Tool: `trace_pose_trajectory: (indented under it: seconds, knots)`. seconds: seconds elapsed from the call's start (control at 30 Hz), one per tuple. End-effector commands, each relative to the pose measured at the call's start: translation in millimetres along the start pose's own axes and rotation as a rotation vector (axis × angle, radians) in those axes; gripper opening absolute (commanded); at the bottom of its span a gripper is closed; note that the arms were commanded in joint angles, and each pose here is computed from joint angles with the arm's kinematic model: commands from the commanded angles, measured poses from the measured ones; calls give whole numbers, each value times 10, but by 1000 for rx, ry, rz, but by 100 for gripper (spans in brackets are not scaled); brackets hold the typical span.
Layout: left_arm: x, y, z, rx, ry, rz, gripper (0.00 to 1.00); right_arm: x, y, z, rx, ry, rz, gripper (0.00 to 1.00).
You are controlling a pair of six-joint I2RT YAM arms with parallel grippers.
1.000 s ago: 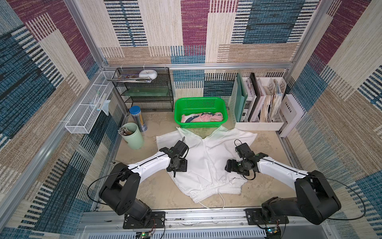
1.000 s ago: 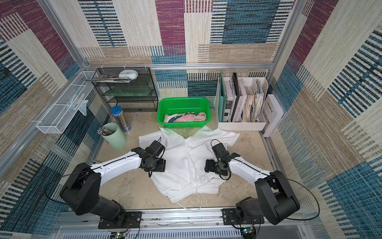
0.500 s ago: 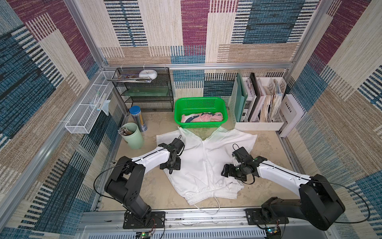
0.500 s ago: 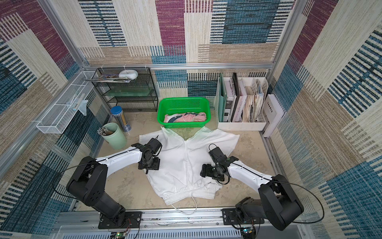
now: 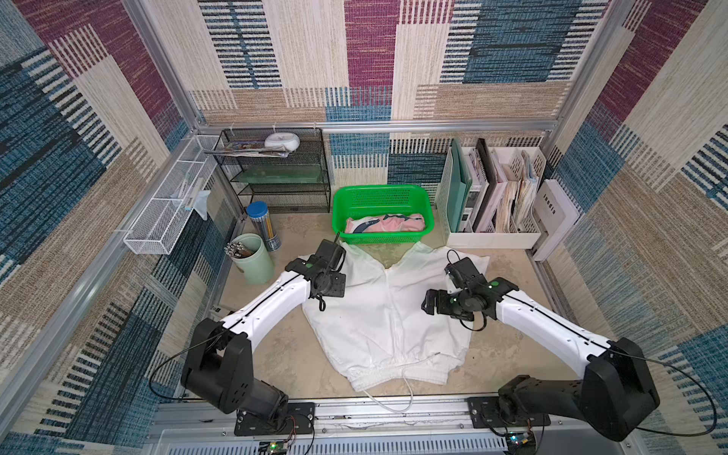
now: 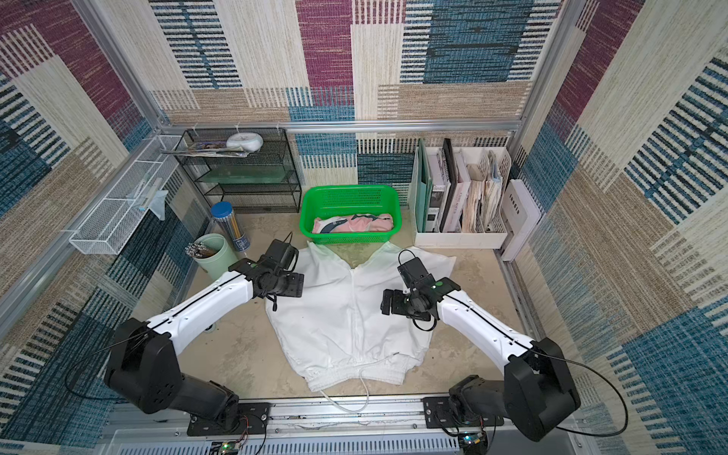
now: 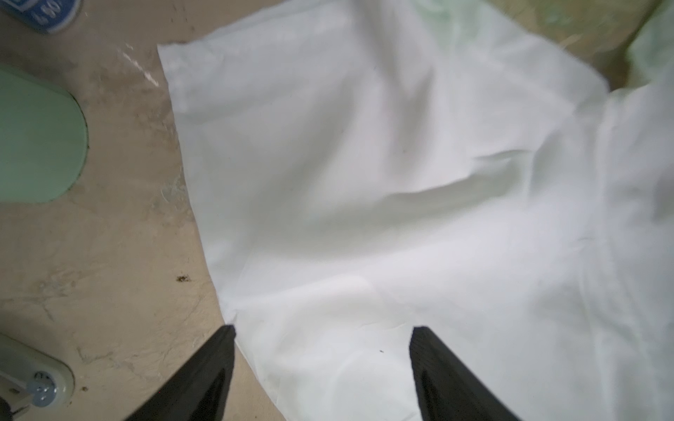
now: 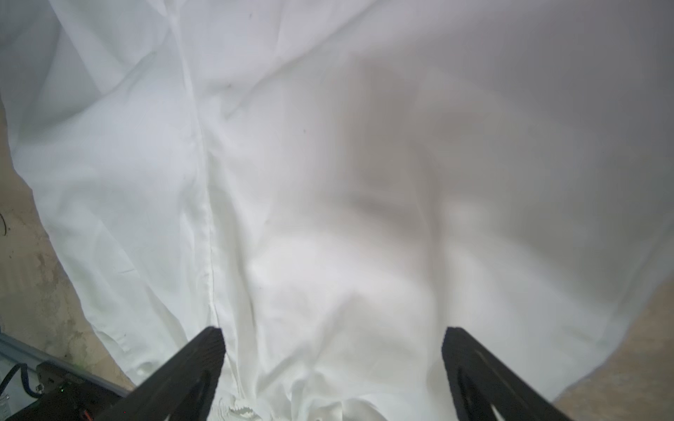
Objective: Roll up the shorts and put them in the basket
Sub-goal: Move the shorts from the center of the board, then fold the shorts at the center of the board.
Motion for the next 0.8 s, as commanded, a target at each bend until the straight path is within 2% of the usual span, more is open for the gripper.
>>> trace_pose_trajectory:
  seconds: [0.0,0.2,0.33,0.57,0.77]
  knots:
    - [154,-265,-141,-89,72,-84,86,239,-67,-180,-89,-6,-70,99]
    - [223,-626,-563,-190,149,-167,95,715,-142,-536,-151,97,-162,99]
    - [200,-700,-1063,-291,219,-163,98,995,-110,-776,-172,175,-211,98]
    - [27,-630,-1829,-353,349,-140,99,1285,-1,-1124,-284,230,-231,98]
    - [-132,-509,-2386,-348,483,-115,98,1415,43,-1255,-268,255,-241,98]
Point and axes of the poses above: each gripper's point midway between its finger pads, its own y axis out along the fingers, its own z axis along the line the jaws close on, x = y × z, the point moved 6 cm from there along -y, back along the fingers, and after that the axes turned 12 degrees about y, right-handed, at the moved point
